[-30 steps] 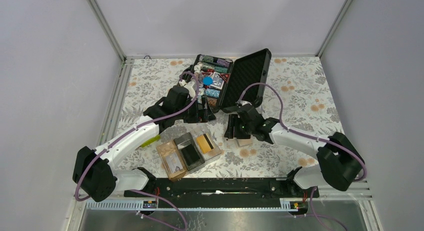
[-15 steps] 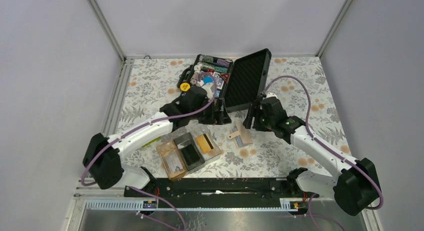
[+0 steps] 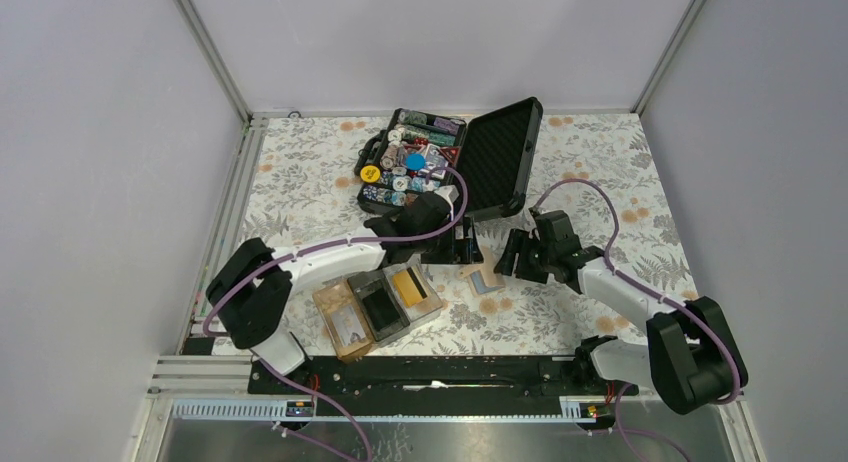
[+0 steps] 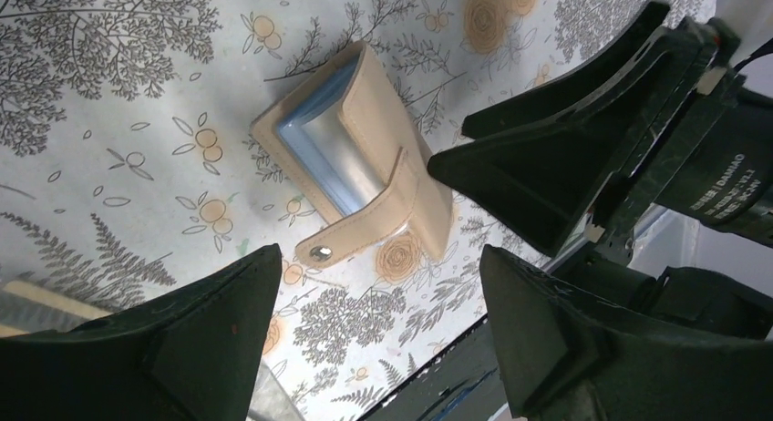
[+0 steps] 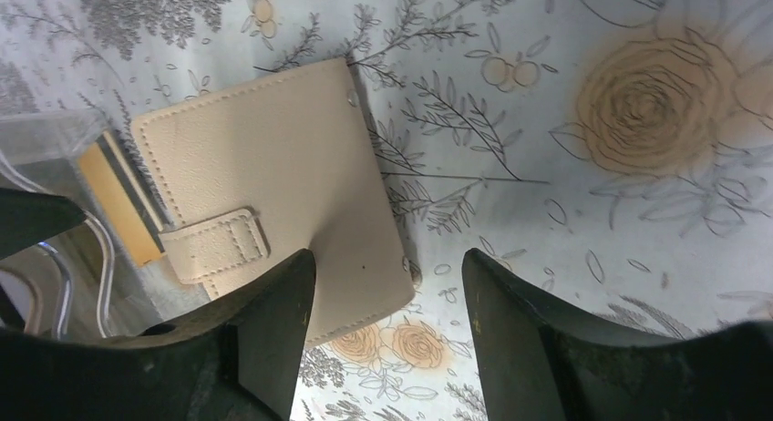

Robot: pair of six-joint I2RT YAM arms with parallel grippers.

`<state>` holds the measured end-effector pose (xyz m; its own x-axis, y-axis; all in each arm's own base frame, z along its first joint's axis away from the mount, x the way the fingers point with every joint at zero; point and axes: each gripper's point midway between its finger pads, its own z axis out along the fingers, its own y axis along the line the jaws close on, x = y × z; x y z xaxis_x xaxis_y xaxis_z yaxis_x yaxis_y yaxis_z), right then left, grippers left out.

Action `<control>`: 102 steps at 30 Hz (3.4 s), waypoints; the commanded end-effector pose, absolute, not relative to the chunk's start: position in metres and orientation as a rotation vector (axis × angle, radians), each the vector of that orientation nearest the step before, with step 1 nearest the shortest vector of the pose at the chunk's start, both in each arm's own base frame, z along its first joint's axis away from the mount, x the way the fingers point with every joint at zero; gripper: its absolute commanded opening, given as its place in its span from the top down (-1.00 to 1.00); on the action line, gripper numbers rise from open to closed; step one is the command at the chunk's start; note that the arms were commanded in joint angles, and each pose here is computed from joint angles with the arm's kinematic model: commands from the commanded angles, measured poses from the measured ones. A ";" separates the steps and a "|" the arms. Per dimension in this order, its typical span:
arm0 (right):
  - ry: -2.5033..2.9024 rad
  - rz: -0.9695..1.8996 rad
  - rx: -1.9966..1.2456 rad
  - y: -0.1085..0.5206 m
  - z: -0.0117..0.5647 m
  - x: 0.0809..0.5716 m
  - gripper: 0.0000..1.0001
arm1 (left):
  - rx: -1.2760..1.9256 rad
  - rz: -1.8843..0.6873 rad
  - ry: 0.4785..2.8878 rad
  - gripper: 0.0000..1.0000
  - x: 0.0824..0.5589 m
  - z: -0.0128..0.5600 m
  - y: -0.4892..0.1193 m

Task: Put the credit cards into the card holder
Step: Close the card holder at the center of the board.

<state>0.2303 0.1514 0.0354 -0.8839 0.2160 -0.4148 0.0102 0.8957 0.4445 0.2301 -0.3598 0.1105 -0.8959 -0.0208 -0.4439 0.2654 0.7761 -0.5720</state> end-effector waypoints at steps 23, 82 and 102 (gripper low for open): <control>2.621 0.994 0.241 0.182 0.014 0.219 -0.15 | 0.138 -0.714 2.616 0.11 0.238 0.035 -0.370; 1.933 0.602 -0.362 0.259 0.215 0.216 1.00 | -0.105 -1.052 2.289 -0.63 0.231 0.200 -0.363; 1.894 0.416 -0.594 0.306 0.195 0.204 0.69 | -0.166 -1.027 2.285 0.67 0.242 0.186 -0.357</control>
<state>0.2052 0.2592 0.1386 -0.4206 -0.3320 -0.8443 -0.5133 0.8544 -0.0803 0.2306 -0.3434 0.1627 -0.8331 -0.2796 -0.4772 0.1032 0.7691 -0.6308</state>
